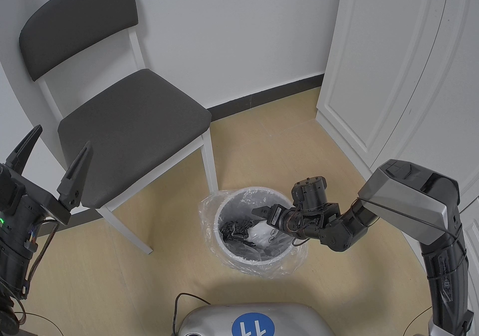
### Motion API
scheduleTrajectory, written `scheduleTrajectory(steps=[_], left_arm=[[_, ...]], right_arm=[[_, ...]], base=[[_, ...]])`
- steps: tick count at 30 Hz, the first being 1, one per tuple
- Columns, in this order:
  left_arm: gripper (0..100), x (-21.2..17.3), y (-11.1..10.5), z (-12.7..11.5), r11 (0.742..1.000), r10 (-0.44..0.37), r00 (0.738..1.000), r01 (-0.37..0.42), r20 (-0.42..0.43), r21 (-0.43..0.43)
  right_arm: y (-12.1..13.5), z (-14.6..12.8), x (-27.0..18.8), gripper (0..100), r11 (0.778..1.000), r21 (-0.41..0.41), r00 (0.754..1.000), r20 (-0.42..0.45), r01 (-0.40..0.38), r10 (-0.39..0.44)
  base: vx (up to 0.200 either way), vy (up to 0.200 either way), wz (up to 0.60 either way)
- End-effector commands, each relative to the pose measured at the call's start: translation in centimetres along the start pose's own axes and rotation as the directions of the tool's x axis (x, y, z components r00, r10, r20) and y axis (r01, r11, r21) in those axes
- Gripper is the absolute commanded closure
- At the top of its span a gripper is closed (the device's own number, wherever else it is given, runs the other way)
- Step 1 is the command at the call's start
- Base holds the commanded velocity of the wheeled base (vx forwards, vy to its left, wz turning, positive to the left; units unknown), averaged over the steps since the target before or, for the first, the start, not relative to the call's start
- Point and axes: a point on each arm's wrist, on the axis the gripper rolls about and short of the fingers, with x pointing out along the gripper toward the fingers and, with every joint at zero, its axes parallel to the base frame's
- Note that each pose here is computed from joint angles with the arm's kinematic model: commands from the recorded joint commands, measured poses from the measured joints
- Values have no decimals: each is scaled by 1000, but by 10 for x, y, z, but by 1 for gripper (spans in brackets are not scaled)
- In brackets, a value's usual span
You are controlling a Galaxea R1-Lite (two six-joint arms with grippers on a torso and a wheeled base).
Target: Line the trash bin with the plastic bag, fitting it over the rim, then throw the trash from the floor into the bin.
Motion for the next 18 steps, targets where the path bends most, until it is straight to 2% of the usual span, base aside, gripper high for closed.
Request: scheduleTrajectory(steps=[1,9,13,14,15,18], left_arm=[[0,0,0,-1,1000,-1,1000,1,-4,1],[0,2,-2,-6,1000,-2,999,3,-34,10],[0,2,1,-8,1000,18,998,-17,-58,23],[0,2,1,-8,1000,18,998,-17,-58,23],[0,3,6,-12,998,53,995,-49,-83,49],[0,2,14,-17,991,105,987,-94,-118,95]], right_arm=[[13,10,-16,0,1000,-15,999,27,-28,28],[31,30,-66,0,986,-163,995,76,-46,59],[37,36,-103,0,951,-307,992,111,-22,59],[37,36,-103,0,951,-307,992,111,-22,59],[40,38,-119,0,925,-380,988,149,14,46],[46,45,-142,0,886,-450,968,251,113,4]], base=[[0,0,0],[0,0,0],[0,0,0],[0,0,0],[0,0,0],[0,0,0]])
